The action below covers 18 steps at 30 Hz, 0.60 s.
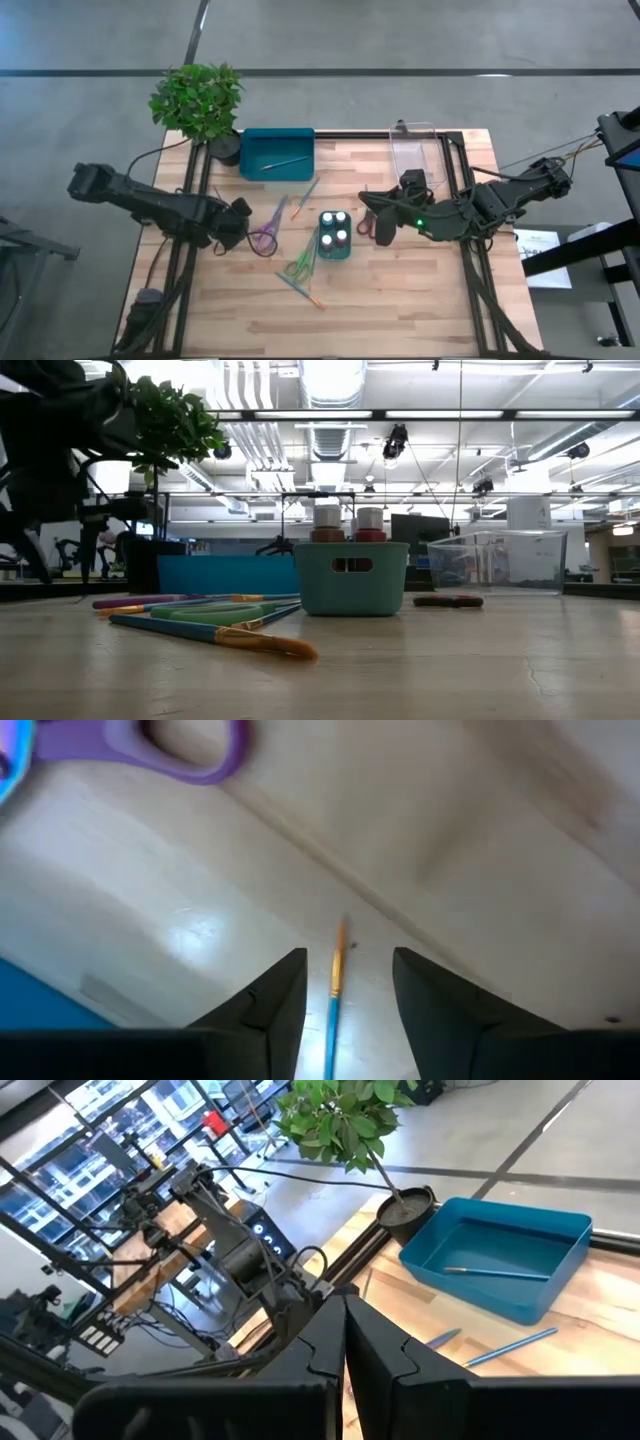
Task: Pick & Place Paint Supplies
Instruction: Put the left small blue paint brush into the blue bin
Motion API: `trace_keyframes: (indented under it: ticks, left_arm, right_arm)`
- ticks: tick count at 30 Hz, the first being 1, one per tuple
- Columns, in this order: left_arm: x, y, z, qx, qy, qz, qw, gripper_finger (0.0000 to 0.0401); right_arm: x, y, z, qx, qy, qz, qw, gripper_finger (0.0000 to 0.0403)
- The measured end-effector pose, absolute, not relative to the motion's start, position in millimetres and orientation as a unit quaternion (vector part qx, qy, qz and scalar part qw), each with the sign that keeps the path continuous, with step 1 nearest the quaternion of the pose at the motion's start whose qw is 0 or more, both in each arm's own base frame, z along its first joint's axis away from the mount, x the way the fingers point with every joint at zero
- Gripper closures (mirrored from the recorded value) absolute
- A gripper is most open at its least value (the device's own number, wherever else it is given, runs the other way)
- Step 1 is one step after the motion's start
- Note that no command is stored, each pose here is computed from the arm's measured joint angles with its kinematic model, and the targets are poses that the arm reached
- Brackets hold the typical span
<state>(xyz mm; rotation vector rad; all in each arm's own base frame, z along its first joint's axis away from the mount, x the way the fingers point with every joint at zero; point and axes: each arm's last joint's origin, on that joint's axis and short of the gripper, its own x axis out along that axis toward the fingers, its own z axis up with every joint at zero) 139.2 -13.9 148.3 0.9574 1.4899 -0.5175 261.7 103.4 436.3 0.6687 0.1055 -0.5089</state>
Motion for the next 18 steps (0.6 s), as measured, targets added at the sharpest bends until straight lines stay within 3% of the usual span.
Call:
trace_keyframes:
  ticks: [10, 18]
  left_arm:
    - [138.4, 6.6, 144.3, 0.372, 0.662, -0.213, 0.615, 0.0307]
    - [138.0, 19.5, 144.1, 0.348, 0.667, -0.210, 0.625, 0.0316]
  right_arm:
    - [261.8, 103.4, 436.4, 0.328, 0.050, -0.247, 0.910, 0.0394]
    - [261.0, 105.2, 436.3, 0.328, 0.050, -0.245, 0.911, 0.0394]
